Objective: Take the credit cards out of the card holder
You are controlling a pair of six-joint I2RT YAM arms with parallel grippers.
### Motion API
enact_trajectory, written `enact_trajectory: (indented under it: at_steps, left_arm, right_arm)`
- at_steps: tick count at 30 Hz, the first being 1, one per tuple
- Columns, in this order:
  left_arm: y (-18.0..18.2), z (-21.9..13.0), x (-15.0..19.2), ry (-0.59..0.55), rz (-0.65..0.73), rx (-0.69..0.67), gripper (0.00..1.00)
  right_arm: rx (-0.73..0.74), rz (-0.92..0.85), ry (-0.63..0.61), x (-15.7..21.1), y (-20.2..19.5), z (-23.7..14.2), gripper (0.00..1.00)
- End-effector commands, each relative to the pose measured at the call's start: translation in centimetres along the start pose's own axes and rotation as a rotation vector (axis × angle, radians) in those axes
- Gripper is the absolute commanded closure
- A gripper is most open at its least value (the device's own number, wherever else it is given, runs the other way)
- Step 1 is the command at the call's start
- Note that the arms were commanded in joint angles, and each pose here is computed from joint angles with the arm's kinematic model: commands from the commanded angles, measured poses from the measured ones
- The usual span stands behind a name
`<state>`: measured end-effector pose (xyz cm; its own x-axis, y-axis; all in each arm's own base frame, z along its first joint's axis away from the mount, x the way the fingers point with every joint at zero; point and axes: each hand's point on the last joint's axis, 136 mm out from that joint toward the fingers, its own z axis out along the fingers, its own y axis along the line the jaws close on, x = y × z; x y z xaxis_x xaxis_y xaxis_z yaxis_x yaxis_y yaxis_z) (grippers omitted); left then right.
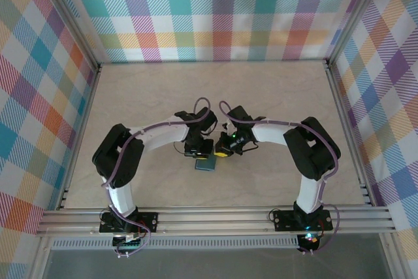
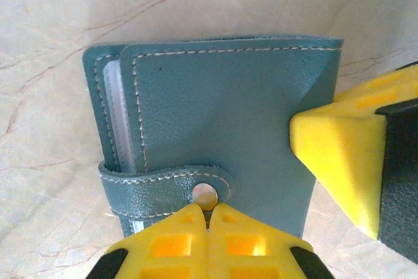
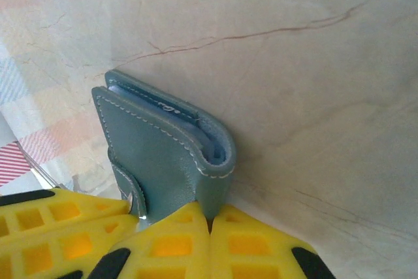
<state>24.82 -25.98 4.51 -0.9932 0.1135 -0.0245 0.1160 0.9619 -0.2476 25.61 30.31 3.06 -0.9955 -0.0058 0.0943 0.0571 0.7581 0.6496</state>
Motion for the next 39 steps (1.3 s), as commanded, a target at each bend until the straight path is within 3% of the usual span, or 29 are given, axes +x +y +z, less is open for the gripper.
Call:
enact_trajectory:
  at_steps: [1, 12, 16, 21, 27, 29, 31, 39]
  left_arm:
    - [1.6, -1.4, -0.3, -0.02, -0.087, 0.044, 0.98]
    - [3.1, -0.1, 0.2, 0.006, -0.222, 0.249, 1.0]
    - [2.9, 0.2, 0.4, 0.013, -0.239, 0.309, 1.0]
    - [2.8, 0.7, 0.8, 0.017, -0.263, 0.38, 1.0]
    - [2.7, 0.8, 1.1, 0.013, -0.27, 0.423, 1.0]
    - [2.7, 1.0, 1.2, 0.018, -0.271, 0.431, 1.0]
    - [2.9, 1.3, 1.7, 0.032, -0.276, 0.428, 1.0]
    - [2.8, 1.6, 1.5, 0.024, -0.269, 0.459, 1.0]
  right_arm:
    - [0.092, -0.007, 0.021, 1.2, -1.2, -1.0, 1.0]
    - [0.226, -0.037, 0.004, 0.6, -1.9, -2.8, 0.99]
    - [0.247, -0.035, -0.008, 0.4, -1.8, -3.2, 0.83]
    - [0.319, -0.026, -0.041, 0.7, -1.7, -4.4, 0.51]
    - [0.392, -0.013, -0.061, 1.4, -0.8, -4.5, 0.34]
    - [0.417, -0.025, -0.069, 1.5, -0.2, -4.2, 0.2]
    - [0.445, -0.038, -0.083, 1.4, 0.2, -3.9, 0.13]
    - [0.564, -0.014, -0.122, -0.1, -0.4, -3.3, 0.1]
